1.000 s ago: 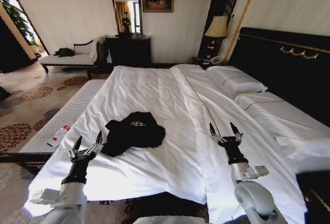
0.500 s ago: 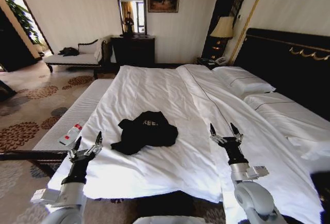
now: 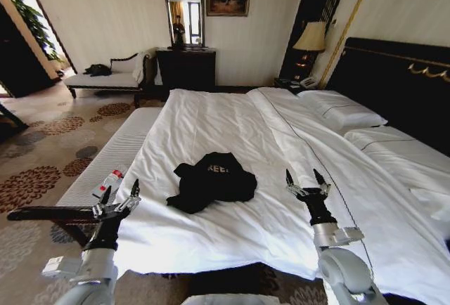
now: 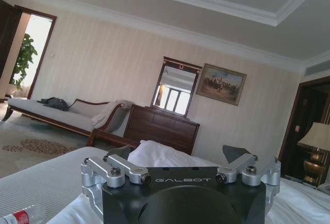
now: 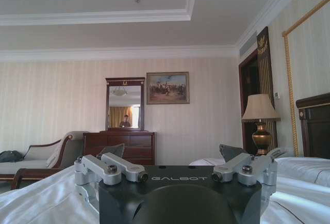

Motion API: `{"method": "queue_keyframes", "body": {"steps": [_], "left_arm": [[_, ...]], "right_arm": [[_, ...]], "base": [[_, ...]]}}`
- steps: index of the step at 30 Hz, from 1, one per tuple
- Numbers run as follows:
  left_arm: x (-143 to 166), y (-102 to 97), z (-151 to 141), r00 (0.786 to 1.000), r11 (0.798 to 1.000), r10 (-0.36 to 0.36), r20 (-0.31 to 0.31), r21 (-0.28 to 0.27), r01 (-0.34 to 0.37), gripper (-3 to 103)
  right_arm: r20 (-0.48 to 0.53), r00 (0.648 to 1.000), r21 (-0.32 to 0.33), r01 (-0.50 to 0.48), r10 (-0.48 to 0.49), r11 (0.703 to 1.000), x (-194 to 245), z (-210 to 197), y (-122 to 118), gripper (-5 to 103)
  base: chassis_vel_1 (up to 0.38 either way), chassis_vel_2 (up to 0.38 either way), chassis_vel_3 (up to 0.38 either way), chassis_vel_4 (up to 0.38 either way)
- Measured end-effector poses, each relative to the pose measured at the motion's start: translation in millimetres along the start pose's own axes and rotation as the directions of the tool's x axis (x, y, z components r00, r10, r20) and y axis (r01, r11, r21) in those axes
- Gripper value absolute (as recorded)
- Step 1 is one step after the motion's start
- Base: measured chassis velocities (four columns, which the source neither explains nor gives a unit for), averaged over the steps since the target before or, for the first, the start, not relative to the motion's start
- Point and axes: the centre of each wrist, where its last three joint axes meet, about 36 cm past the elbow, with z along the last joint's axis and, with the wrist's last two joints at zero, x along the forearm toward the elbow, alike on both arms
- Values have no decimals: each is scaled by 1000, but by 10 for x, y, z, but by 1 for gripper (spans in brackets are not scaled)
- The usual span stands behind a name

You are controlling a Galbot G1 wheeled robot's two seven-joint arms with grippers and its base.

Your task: Fold the clothes on the bed.

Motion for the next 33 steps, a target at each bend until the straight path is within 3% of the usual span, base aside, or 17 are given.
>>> {"method": "queue_keyframes", "body": {"steps": [33], "left_arm": [[-28, 36, 83, 1000, 1000, -16, -9, -3, 16, 100]], "right_arm": [[-28, 999, -47, -21, 20, 999, -24, 86, -23, 100]], "base": [[0, 0, 0, 0]]}}
